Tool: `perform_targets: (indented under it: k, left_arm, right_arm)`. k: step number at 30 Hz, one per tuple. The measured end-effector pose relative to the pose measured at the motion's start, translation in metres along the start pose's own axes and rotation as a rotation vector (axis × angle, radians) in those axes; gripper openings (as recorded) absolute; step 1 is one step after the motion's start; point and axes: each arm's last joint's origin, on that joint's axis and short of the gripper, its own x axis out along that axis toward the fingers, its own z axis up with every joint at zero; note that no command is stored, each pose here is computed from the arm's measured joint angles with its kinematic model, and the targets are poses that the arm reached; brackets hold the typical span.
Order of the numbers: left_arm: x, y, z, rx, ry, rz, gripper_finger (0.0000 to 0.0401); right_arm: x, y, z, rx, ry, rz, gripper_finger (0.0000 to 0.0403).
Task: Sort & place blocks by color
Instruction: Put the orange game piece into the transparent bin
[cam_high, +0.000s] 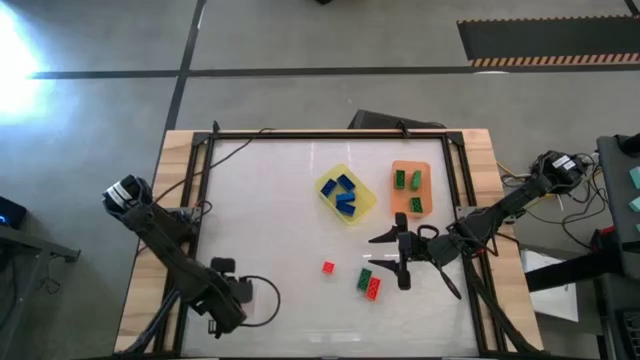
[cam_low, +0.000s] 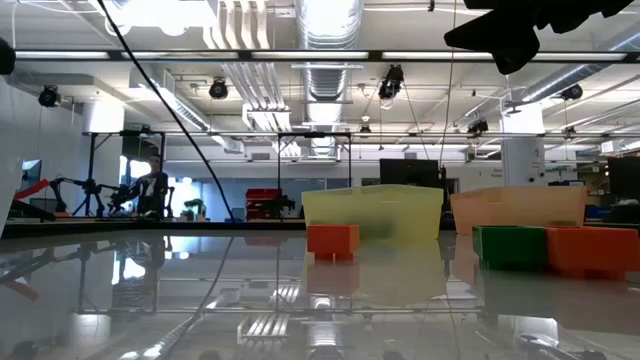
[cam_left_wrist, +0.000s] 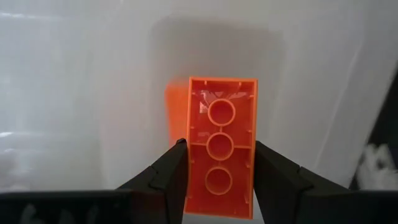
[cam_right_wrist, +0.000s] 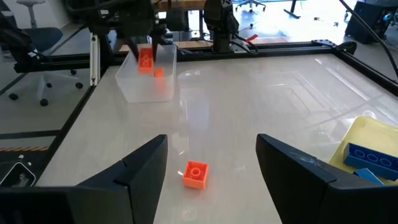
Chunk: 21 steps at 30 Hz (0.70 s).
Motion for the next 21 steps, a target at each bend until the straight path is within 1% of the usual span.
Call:
perform_targets:
  k: [4,7,10,15,21]
  left_arm:
    - [0.007,-0.005,0.005,0.0,-0.057,-0.07,0.0133]
    - [0.01,-0.004,0.003,-0.028,-0.049,-0.063,0.0143]
    - [0.012,-0.002,0.002,-0.073,-0.04,-0.053,0.0163]
    - [0.013,-0.002,0.002,-0.077,-0.039,-0.052,0.0192]
    - [0.008,-0.003,0.006,-0.064,-0.052,-0.067,0.0198]
  right_arm:
    - [0.0,0.0,0.0,-0.001,0.0,0.0,0.0235]
    - [0.0,0.0,0.0,-0.003,0.0,0.0,0.0235]
    - [0.0,0.0,0.0,-0.003,0.0,0.0,0.0235]
    - [0.0,0.0,0.0,-0.012,0.001,0.0,0.0235]
    - [0.0,0.0,0.0,-0.012,0.001,0.0,0.0235]
